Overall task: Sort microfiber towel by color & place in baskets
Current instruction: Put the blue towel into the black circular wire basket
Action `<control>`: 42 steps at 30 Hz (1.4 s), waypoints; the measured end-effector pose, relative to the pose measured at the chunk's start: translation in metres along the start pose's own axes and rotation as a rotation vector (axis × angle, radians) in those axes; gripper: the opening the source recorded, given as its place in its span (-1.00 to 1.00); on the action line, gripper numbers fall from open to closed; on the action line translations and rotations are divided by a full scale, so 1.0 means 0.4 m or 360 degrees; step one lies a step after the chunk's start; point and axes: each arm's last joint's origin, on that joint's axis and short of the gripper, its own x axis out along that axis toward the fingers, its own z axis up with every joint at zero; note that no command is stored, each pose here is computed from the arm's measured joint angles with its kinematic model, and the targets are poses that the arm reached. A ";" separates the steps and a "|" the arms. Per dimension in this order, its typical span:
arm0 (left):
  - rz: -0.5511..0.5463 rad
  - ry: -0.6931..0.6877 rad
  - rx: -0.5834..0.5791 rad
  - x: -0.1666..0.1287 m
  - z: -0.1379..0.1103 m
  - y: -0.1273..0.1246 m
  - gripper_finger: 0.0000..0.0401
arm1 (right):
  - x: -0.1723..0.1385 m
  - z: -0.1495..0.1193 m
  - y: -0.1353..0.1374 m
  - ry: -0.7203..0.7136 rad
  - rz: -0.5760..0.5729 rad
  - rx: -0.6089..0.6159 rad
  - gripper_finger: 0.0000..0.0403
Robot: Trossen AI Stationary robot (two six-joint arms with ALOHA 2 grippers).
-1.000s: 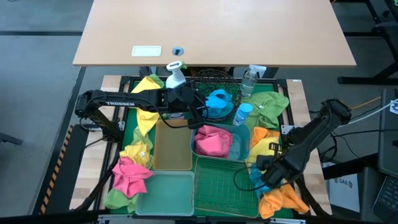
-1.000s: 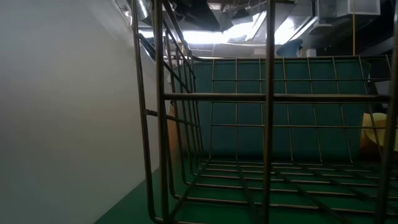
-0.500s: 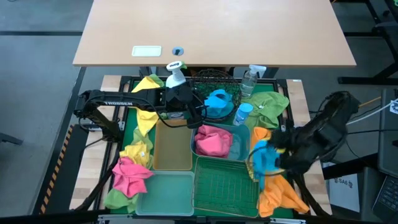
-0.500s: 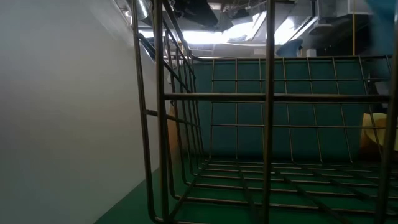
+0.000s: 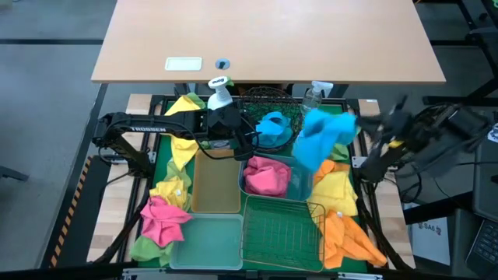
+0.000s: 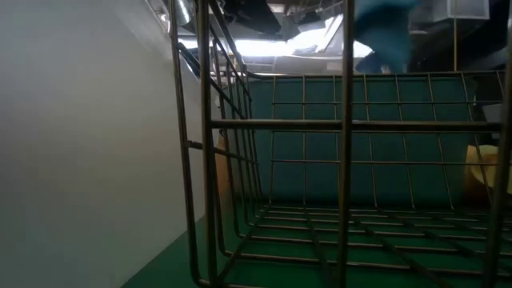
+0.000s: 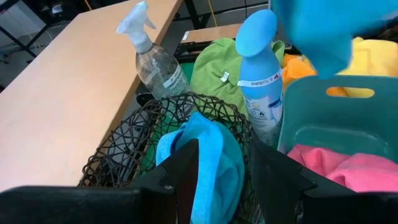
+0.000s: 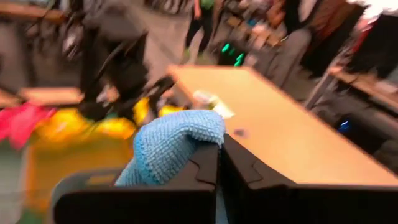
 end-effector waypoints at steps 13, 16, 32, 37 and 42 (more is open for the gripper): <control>0.0000 -0.0002 -0.0001 0.000 0.000 0.000 -0.33 | -0.035 0.053 -0.093 -0.0210 -0.0267 0.0103 -0.99; 0.0001 -0.0002 -0.0001 0.000 0.000 0.000 -0.33 | -0.031 0.055 -0.078 -0.0205 -0.0269 0.0083 -0.99; 0.0000 -0.0001 -0.0001 0.000 0.000 0.000 -0.33 | 0.203 0.149 0.049 -0.0004 -0.0207 -0.0140 -1.00; -0.0001 0.0000 0.0000 0.000 0.000 0.000 -0.33 | 0.293 0.197 -0.004 -0.0201 -0.0008 -0.0185 -1.00; 0.0000 0.0000 0.0004 0.000 0.000 0.000 -0.33 | 0.378 0.191 -0.079 -0.0193 0.0077 -0.0200 -1.00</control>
